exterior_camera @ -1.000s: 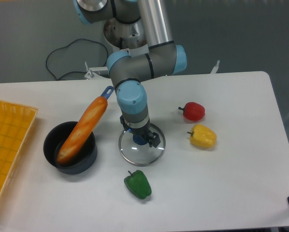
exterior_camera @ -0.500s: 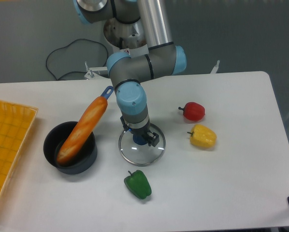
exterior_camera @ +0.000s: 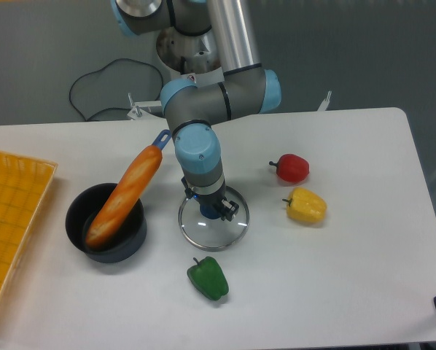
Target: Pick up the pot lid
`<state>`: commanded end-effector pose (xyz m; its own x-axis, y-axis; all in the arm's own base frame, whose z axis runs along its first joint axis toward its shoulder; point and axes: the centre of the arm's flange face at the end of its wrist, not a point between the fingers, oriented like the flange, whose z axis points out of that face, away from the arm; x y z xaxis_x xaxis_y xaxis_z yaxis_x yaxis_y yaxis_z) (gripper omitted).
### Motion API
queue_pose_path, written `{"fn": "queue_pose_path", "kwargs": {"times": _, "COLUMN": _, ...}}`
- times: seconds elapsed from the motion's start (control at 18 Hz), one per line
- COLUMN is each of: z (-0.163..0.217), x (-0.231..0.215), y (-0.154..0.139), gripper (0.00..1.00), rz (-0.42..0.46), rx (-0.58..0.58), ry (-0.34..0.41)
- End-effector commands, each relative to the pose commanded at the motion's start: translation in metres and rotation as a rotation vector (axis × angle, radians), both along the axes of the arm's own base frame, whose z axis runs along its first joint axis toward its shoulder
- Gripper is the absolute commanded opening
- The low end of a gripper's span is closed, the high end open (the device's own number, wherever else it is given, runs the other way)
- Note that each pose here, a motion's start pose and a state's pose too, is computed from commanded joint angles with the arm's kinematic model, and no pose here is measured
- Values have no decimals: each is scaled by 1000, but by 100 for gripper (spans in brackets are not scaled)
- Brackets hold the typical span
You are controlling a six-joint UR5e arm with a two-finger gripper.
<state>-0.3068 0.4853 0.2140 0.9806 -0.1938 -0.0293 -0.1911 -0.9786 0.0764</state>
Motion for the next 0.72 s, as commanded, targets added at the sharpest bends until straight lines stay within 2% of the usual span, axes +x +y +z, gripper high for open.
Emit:
{"fn": "queue_pose_path", "kwargs": {"times": 0.39, "z": 27, "x": -11, "y": 8, "gripper": 47, "rz": -6, "rx": 19, "ry": 19}}
{"fn": "queue_pose_path", "kwargs": {"times": 0.56, "z": 48, "x": -17, "y": 13, "gripper": 47, "rz": -76, "rx": 9, "ry": 10}}
{"fn": "queue_pose_path", "kwargs": {"times": 0.72, "z": 65, "x": -20, "y": 13, "gripper": 47, "rz": -83, "rx": 17, "ry": 14}}
